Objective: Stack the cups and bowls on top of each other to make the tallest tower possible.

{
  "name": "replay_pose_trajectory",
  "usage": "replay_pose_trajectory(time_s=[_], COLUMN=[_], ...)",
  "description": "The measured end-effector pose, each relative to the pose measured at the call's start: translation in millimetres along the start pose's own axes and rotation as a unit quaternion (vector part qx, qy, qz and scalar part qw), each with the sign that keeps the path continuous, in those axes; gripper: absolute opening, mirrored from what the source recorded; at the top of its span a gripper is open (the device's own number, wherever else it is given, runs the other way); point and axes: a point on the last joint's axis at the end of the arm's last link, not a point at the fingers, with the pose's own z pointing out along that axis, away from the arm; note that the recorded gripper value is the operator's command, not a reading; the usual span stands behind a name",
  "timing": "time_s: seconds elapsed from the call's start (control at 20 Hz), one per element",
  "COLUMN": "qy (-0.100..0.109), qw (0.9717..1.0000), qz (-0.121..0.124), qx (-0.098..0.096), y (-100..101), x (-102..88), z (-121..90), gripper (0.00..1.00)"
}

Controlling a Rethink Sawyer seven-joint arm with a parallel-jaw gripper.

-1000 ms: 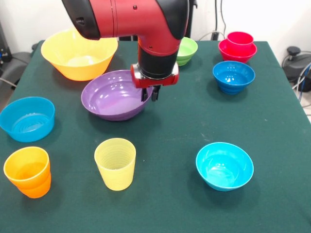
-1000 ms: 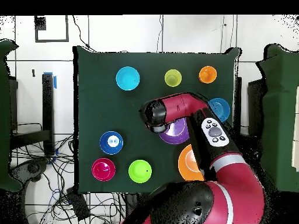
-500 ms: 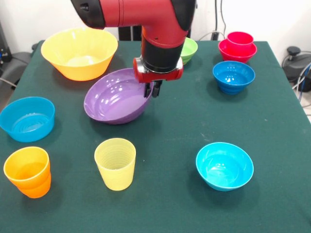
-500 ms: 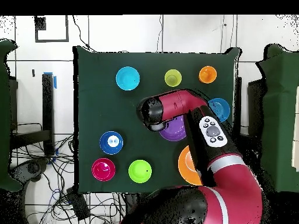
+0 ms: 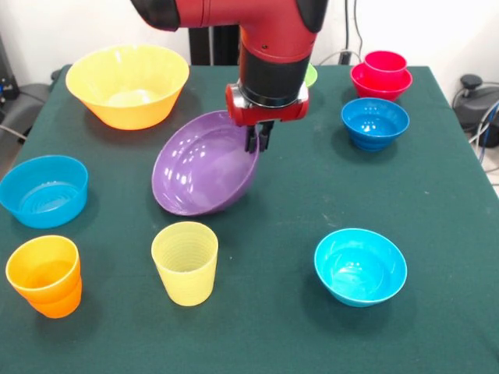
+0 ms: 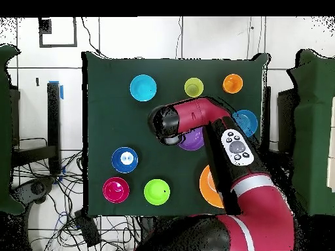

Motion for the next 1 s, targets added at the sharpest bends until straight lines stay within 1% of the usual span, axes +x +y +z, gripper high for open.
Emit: replay_pose_trajectory(time_s=[0.2, 0.35, 0.4, 0.65, 0.8, 0.95, 1.0], qy=[-0.001, 0.000, 0.001, 0.010, 0.019, 0.023, 0.027], qw=[1.0000, 0.9999, 0.9997, 0.9989, 0.9980, 0.9976, 0.9972], qz=[-0.004, -0.007, -0.008, -0.014, -0.017, -0.019, -0.022], qx=[-0.005, -0.014, -0.024, -0.044, -0.058, -0.063, -0.066], y=[7, 15, 23, 41, 53, 58, 64], x=[1.0, 2.4, 3.2, 10.1, 18.2, 23.1, 28.0], z=[-4, -8, -10, -10, -11, -12, -15], gripper=[0.00, 0.00, 0.00, 0.00, 0.00, 0.00, 0.00])
